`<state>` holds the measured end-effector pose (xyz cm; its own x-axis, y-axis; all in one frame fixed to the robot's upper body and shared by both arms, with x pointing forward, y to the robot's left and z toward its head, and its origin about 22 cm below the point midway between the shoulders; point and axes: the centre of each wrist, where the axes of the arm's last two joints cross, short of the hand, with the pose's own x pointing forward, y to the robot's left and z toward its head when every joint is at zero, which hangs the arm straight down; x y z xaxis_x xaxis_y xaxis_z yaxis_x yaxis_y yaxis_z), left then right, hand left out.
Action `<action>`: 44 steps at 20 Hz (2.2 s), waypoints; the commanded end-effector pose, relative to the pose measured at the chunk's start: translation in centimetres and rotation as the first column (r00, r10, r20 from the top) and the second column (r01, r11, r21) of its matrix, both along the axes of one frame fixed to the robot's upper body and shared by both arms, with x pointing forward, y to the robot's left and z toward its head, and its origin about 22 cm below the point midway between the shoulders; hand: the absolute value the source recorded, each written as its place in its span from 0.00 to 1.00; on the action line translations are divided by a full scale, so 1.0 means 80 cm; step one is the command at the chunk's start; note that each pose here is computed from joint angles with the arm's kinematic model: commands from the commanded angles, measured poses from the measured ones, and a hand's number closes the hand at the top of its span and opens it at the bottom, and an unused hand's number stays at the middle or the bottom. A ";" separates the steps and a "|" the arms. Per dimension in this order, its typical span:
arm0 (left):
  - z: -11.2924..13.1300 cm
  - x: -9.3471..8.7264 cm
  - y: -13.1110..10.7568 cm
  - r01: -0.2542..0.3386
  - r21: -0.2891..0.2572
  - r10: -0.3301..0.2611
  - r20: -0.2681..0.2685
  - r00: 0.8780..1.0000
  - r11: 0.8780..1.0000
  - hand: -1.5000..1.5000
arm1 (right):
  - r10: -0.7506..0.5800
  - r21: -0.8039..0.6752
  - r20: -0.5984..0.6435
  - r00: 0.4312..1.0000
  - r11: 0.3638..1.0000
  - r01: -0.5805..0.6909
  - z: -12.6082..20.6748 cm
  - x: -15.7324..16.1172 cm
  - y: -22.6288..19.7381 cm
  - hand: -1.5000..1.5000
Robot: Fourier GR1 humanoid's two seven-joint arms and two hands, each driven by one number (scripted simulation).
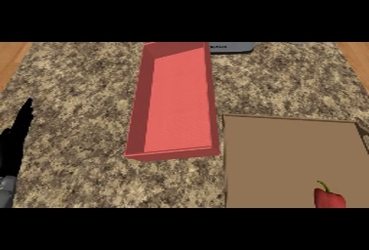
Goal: Pick the bell pepper from the tray and place it in the cardboard box
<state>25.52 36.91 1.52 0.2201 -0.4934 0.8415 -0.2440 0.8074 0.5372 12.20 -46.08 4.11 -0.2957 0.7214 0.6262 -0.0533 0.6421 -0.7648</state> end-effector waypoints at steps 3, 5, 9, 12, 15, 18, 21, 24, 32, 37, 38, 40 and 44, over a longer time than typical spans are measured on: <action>0.002 0.002 -0.001 0.008 0.014 -0.008 -0.024 1.000 1.000 0.50 | -0.001 -0.297 -0.143 0.990 0.954 -0.042 0.048 0.007 0.000 0.00; 0.012 0.007 0.005 0.016 0.004 -0.016 -0.002 1.000 1.000 0.50 | -0.003 -0.366 -0.205 0.979 0.928 -0.074 0.056 0.020 0.018 0.00; 0.016 0.001 -0.006 0.023 0.011 -0.023 -0.022 1.000 1.000 0.50 | -0.040 -0.470 -0.331 0.943 0.873 -0.128 0.065 0.022 0.041 0.00; 0.006 0.011 -0.018 0.037 -0.016 -0.037 -0.007 0.999 0.999 0.50 | -0.058 -0.512 -0.393 0.918 0.843 -0.166 0.052 0.035 0.064 0.00; 0.011 0.019 -0.012 0.034 0.011 -0.034 -0.019 0.999 0.999 0.50 | -0.068 -0.507 -0.441 0.895 0.841 -0.186 0.070 0.053 0.096 0.00; -0.006 -0.006 -0.011 0.034 0.001 -0.034 -0.010 0.999 0.999 0.50 | -0.113 -0.546 -0.455 0.883 0.819 -0.177 0.073 0.073 0.098 0.00; 0.015 0.001 -0.010 0.009 0.025 -0.009 0.006 1.000 1.000 0.50 | -0.116 -0.555 -0.451 0.885 0.813 -0.175 0.063 0.080 0.110 0.00; 0.008 0.001 -0.016 0.008 0.007 -0.008 -0.030 1.000 1.000 0.50 | -0.117 -0.553 -0.464 0.878 0.813 -0.184 0.050 0.073 0.114 0.00; 0.002 -0.001 0.006 -0.009 0.009 0.009 -0.007 1.000 1.000 0.50 | -0.080 -0.524 -0.477 0.875 0.826 -0.210 0.058 0.057 0.118 0.00; 0.010 -0.007 -0.022 0.010 0.009 -0.010 -0.007 1.000 1.000 0.50 | -0.018 -0.490 -0.470 0.882 0.837 -0.244 0.026 0.056 0.139 0.00; -0.013 0.005 -0.015 0.018 0.014 -0.018 -0.007 1.000 1.000 0.50 | 0.005 -0.473 -0.481 0.876 0.841 -0.264 0.031 0.078 0.142 0.00; 0.027 -0.007 -0.027 0.020 -0.001 -0.020 0.006 1.000 1.000 0.50 | 0.024 -0.465 -0.481 0.876 0.840 -0.278 0.041 0.059 0.154 0.00; 0.009 0.020 0.001 0.021 0.009 -0.021 -0.012 1.000 1.000 0.50 | 0.028 -0.461 -0.471 0.882 0.844 -0.273 0.055 0.056 0.174 0.00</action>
